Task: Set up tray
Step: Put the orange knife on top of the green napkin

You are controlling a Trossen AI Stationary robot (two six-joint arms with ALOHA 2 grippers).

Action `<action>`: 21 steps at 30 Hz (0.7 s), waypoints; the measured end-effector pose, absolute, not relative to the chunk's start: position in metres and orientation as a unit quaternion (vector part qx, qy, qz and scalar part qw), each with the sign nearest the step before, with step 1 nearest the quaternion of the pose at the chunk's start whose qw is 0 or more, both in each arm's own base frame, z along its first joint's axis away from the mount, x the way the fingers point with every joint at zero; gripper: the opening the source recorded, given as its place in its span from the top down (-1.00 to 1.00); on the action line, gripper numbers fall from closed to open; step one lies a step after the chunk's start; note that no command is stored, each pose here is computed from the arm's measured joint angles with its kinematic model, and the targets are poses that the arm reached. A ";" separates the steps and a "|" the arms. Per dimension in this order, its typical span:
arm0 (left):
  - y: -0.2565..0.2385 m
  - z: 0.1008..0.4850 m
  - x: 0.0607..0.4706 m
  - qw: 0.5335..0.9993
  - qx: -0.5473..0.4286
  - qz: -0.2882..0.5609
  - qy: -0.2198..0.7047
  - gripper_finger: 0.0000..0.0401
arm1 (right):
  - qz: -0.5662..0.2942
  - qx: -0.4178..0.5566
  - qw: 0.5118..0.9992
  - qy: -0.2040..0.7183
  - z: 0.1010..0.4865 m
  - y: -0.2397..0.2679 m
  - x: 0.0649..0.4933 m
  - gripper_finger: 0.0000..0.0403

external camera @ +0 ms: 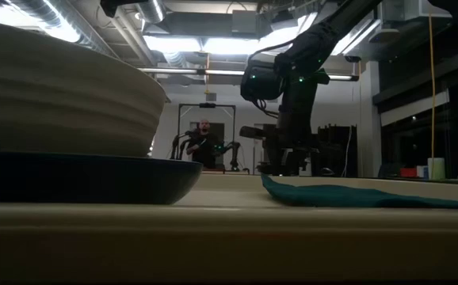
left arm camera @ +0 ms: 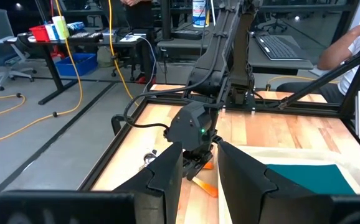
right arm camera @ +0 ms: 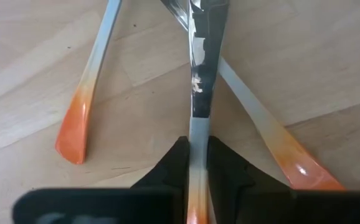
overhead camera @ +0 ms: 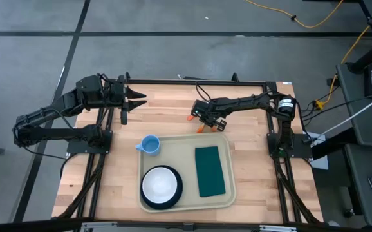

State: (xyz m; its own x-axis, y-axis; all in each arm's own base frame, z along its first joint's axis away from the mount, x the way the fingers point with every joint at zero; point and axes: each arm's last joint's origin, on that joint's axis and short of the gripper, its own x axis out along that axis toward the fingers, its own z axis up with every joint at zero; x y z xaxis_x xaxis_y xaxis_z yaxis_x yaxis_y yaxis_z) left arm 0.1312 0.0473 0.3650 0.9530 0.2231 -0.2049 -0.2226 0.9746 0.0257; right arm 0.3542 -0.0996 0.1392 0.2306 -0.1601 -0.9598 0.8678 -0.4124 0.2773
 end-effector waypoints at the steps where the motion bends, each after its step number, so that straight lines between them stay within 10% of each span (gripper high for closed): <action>1: 0.047 0.365 0.131 0.988 0.001 0.113 0.104 0.51 | -0.553 0.631 0.465 0.280 0.139 -0.099 0.354 0.80; 21: 0.047 0.365 0.131 0.988 0.001 0.113 0.104 0.51 | -0.530 0.628 0.496 0.282 0.145 -0.098 0.361 0.80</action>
State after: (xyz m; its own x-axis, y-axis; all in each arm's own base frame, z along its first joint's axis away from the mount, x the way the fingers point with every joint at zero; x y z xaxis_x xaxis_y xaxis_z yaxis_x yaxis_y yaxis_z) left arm 0.1312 0.0473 0.3650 0.9530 0.2231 -0.2049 -0.2228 0.9746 0.0248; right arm 0.3611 -0.0980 0.1454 0.2797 -0.1720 -0.9446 0.8793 -0.3491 0.3239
